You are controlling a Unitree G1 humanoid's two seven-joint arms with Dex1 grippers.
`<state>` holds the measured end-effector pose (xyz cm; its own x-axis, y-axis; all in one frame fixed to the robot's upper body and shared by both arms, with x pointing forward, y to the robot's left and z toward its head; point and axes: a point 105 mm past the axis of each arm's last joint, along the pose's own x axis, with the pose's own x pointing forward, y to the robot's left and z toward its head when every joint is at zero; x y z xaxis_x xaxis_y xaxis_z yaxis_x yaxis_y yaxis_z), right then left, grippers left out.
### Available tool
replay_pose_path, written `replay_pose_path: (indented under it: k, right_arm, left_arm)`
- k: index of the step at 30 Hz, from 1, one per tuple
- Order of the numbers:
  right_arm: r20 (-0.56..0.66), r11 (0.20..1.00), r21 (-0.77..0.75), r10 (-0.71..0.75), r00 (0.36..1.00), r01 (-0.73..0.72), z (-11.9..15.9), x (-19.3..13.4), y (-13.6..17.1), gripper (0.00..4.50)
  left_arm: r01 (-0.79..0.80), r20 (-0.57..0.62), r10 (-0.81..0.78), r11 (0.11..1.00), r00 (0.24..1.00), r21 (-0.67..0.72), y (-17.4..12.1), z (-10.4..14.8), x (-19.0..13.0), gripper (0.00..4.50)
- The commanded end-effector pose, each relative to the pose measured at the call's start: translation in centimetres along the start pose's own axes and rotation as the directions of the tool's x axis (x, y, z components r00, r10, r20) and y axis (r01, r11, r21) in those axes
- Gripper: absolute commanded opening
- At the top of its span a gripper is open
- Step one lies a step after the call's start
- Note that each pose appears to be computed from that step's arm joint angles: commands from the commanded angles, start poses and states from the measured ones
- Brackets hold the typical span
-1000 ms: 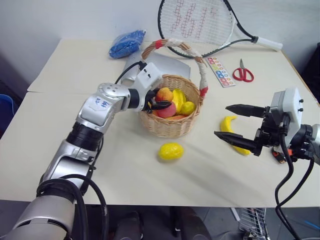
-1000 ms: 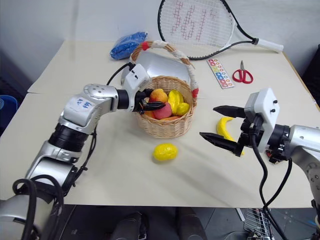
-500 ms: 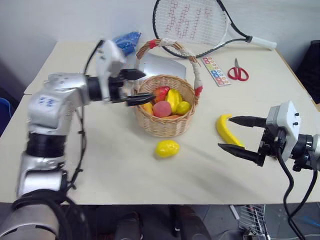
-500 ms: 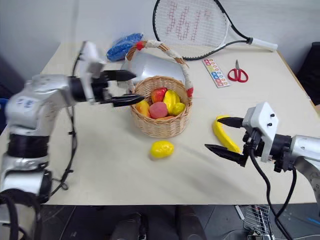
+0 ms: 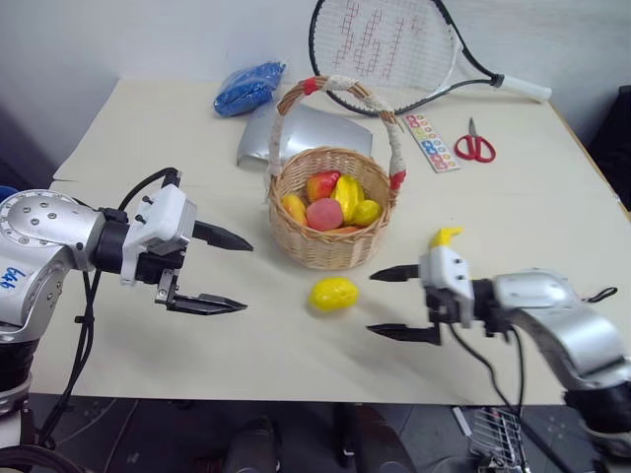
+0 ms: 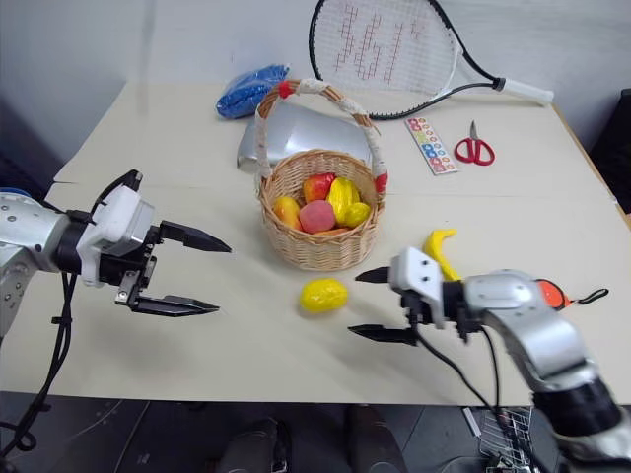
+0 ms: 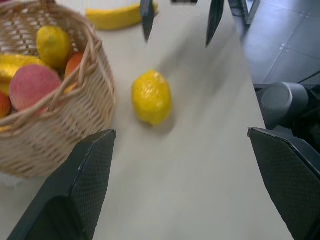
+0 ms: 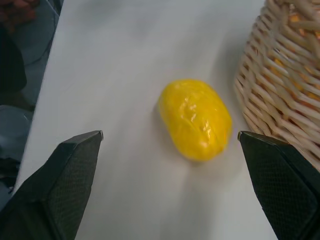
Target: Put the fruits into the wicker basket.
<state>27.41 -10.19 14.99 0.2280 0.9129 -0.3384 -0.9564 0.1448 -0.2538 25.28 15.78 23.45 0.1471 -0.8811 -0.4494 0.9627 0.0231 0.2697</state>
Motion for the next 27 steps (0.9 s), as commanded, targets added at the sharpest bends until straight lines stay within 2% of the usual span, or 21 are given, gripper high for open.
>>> replay_pose_path:
  k: [1,4,8,12,15,16,19,23,27]
  right_arm:
    - [0.006,0.998,-0.062,0.029,1.0,-0.028,0.1,1.6,-0.4,4.5]
    - [0.015,0.997,-0.062,0.047,0.999,-0.046,-0.3,3.4,-0.8,4.5]
    - [0.022,0.992,-0.06,0.113,0.993,-0.112,-1.1,4.9,-0.1,4.5]
    - [0.058,0.995,-0.053,0.085,0.995,-0.082,-1.3,5.9,-0.6,3.61]
    - [0.108,0.998,-0.024,0.057,0.993,-0.054,-1.1,5.4,-0.6,2.6]
    - [0.117,0.998,-0.013,0.058,0.991,-0.057,-1.1,5.0,-0.4,2.47]
    - [0.152,0.997,0.037,0.065,0.986,-0.071,-0.6,3.3,0.3,2.46]
    - [0.251,0.989,0.116,0.063,0.966,-0.095,2.4,1.0,0.8,2.46]
    - [0.285,0.988,0.1,-0.144,0.948,0.12,5.7,0.5,-2.8,2.46]
  left_arm:
    - [-0.018,0.019,0.018,0.999,1.0,0.038,-0.3,1.4,-0.3,4.44]
    - [-0.045,-0.023,0.045,0.999,0.999,0.013,-0.1,0.9,-0.4,4.44]
    - [-0.061,0.009,0.061,0.998,0.998,0.025,0.2,1.5,-0.4,4.44]
    - [-0.07,0.014,0.07,0.997,0.997,0.029,0.5,1.6,-0.4,4.5]
    - [-0.085,0.002,0.085,0.996,0.996,0.032,0.7,1.4,-0.3,4.5]
    - [-0.092,0.003,0.092,0.995,0.996,0.032,0.9,1.4,-0.4,4.5]
    - [-0.106,0.019,0.106,0.994,0.994,0.031,1.1,1.6,-0.5,4.5]
    - [-0.15,0.061,0.149,0.989,0.987,0.012,1.8,2.0,-1.1,4.5]
    - [-0.269,0.063,0.27,0.963,0.961,-0.014,3.8,0.9,-1.3,4.5]
